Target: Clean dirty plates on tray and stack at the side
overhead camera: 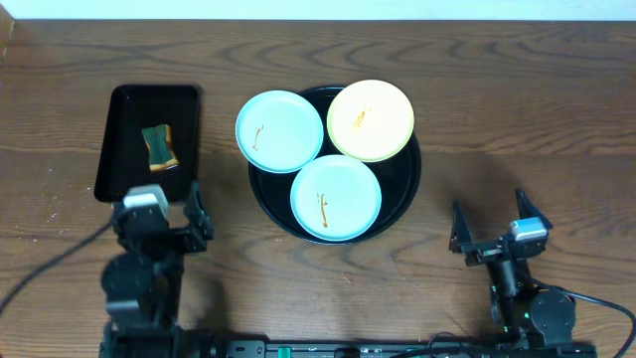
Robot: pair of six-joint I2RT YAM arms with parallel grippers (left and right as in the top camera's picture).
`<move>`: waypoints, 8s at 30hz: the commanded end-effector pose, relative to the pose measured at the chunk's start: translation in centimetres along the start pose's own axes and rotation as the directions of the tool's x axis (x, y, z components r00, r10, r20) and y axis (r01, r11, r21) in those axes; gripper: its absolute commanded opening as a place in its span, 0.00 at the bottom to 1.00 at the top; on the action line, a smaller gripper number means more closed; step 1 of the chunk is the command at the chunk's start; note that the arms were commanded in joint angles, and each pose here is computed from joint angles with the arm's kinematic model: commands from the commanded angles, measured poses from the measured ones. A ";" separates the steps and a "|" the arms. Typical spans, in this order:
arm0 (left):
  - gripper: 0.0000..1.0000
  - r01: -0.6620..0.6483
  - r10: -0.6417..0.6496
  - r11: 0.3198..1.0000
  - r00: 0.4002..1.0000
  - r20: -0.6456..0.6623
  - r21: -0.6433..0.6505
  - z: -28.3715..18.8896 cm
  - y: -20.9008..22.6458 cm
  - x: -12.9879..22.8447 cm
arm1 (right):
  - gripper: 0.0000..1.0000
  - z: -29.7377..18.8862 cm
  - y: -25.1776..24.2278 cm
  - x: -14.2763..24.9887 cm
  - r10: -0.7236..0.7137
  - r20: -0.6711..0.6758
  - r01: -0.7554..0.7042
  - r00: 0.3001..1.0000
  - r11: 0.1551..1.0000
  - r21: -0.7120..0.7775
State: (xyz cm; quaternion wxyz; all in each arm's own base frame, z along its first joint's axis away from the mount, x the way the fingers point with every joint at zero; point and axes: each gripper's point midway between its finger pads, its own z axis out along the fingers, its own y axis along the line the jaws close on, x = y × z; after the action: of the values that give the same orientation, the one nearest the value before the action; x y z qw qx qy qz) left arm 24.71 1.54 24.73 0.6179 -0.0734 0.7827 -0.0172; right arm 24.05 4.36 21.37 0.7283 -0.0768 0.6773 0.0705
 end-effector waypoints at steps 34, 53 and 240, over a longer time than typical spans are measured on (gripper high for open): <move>0.76 -0.028 -0.069 0.994 0.593 -0.802 -0.106 8.5 -0.7 -1.8 | 0.99 13.4 3.4 0.2 0.102 -0.720 -0.303 0.687 0.940 -0.156; 0.67 -0.146 -0.071 0.975 0.506 -0.859 -0.166 20.2 9.9 7.0 | 0.98 13.7 3.4 1.6 0.103 -0.746 -0.307 0.658 0.941 -0.141; 0.07 0.072 -0.165 0.986 0.503 -0.849 -0.149 15.8 -0.7 2.9 | 0.49 10.1 11.5 16.2 0.168 -0.977 -0.469 0.129 0.879 0.089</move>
State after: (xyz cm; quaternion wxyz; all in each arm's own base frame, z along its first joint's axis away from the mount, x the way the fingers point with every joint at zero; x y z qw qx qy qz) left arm 39.49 3.10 18.59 0.1534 -0.1160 0.9805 -0.0405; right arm 33.10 16.86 7.04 0.1186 -0.0598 0.9617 0.2398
